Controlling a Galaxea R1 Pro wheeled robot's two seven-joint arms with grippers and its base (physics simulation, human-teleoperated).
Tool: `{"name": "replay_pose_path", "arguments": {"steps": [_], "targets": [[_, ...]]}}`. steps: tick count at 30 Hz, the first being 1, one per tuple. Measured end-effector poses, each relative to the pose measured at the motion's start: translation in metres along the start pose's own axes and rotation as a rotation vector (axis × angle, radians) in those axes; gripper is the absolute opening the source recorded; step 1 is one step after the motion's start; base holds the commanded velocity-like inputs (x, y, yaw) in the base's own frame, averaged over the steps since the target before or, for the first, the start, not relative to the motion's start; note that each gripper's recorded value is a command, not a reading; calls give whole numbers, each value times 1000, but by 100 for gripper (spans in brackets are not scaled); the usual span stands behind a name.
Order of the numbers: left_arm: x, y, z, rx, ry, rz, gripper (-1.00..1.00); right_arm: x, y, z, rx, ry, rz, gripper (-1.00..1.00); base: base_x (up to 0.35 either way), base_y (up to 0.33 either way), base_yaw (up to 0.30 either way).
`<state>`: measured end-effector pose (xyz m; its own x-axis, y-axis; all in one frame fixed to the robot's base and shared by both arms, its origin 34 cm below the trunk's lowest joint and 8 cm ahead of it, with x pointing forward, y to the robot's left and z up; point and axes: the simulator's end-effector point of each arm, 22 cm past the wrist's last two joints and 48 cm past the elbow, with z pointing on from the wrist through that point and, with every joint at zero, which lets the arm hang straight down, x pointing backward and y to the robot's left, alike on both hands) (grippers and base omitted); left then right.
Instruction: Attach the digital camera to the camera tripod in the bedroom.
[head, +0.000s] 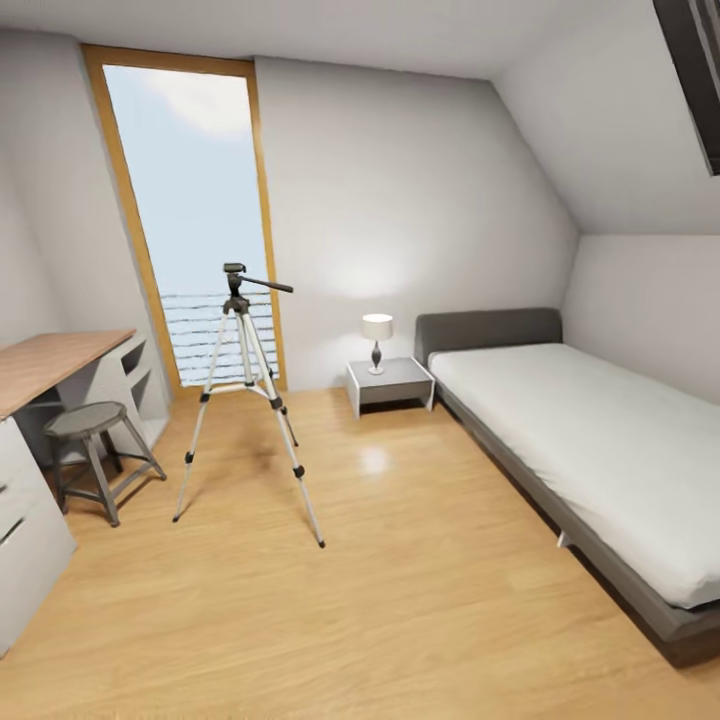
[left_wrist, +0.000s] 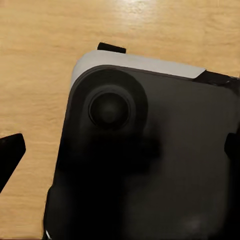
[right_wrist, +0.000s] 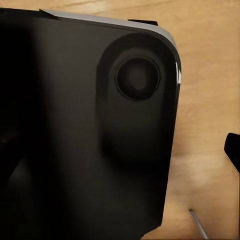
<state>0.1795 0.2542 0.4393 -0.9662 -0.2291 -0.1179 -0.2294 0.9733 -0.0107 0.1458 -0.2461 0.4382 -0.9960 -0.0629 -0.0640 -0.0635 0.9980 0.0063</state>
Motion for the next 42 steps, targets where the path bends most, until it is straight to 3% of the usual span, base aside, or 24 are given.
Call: {"name": "replay_pose_path", "arguments": {"steps": [1,3,9,19,42], "targets": [[1,2,0,-5,3,-57,100,-2,1,0,-2,-2,0,100,0,0,275],[2,3,0,-9,5,-100,100,-2,2,0,-3,-2,0,100,0,0,275],[4,3,0,-13,8,-146,100,-3,1,0,-2,-4,1,100,0,0,275],[3,2,0,-13,6,-167,100,-4,-6,0,7,-8,-2,100,0,0,275],[2,2,0,-13,3,-170,100,-3,-11,0,13,-6,-5,100,0,0,275]]}}
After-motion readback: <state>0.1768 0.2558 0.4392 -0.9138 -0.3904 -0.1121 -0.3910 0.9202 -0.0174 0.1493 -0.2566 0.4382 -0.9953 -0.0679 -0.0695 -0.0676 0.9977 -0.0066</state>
